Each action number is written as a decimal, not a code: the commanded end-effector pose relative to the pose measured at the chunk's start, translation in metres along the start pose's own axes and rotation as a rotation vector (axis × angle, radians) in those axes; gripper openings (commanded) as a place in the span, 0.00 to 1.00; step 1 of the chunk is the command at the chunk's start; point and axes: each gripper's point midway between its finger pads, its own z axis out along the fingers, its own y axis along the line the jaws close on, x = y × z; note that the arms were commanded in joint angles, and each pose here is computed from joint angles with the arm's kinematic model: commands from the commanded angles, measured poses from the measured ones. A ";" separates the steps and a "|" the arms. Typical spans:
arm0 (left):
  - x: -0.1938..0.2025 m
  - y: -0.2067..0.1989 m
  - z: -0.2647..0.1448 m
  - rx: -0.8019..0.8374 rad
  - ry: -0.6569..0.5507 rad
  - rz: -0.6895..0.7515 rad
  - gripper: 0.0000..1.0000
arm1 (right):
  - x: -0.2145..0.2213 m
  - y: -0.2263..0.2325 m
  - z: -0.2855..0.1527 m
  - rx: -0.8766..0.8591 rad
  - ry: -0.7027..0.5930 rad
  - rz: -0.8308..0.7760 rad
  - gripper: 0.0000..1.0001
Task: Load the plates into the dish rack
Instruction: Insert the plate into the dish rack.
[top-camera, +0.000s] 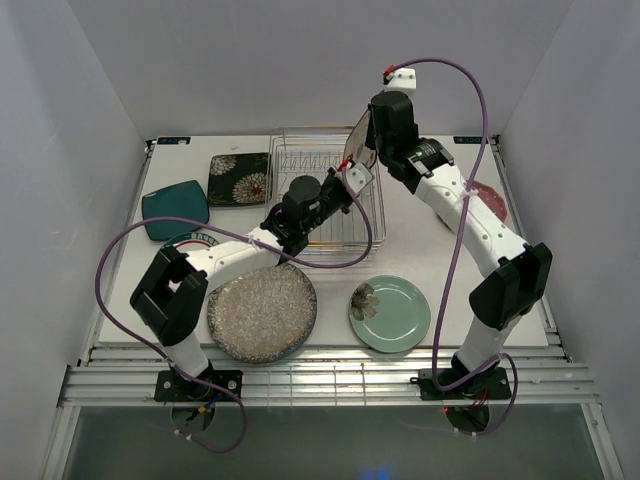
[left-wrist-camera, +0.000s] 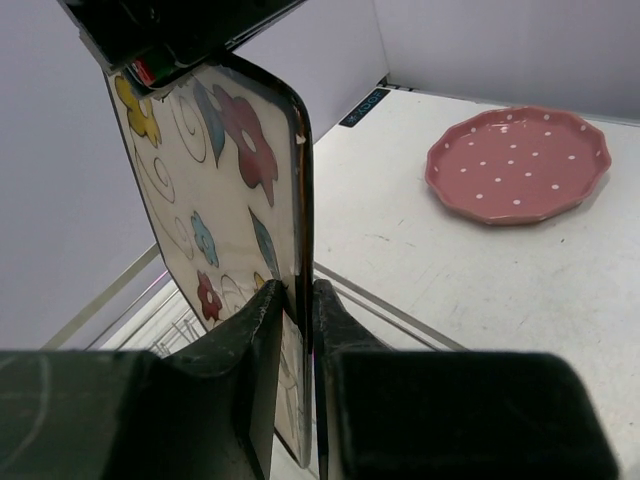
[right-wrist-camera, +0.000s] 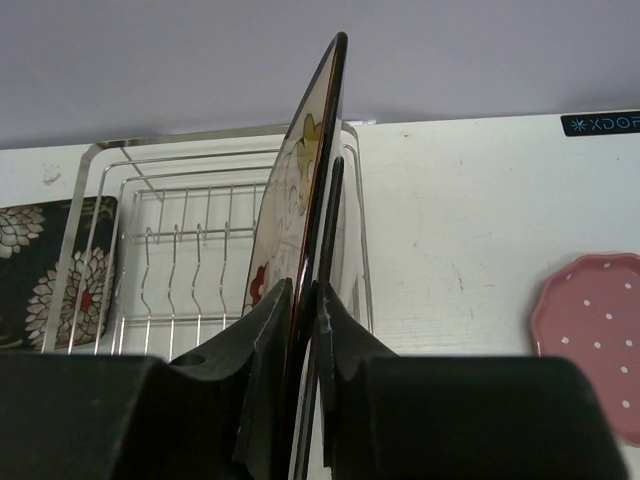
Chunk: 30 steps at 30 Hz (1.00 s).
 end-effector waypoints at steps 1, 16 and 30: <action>-0.061 0.010 0.005 0.004 -0.192 -0.039 0.00 | -0.062 -0.002 -0.009 -0.037 -0.172 0.062 0.08; -0.039 0.004 0.037 0.007 -0.141 -0.096 0.00 | -0.067 -0.012 0.003 -0.036 -0.182 0.025 0.08; -0.010 0.010 0.066 -0.056 -0.075 -0.118 0.00 | -0.065 -0.004 0.029 -0.113 -0.196 -0.023 0.08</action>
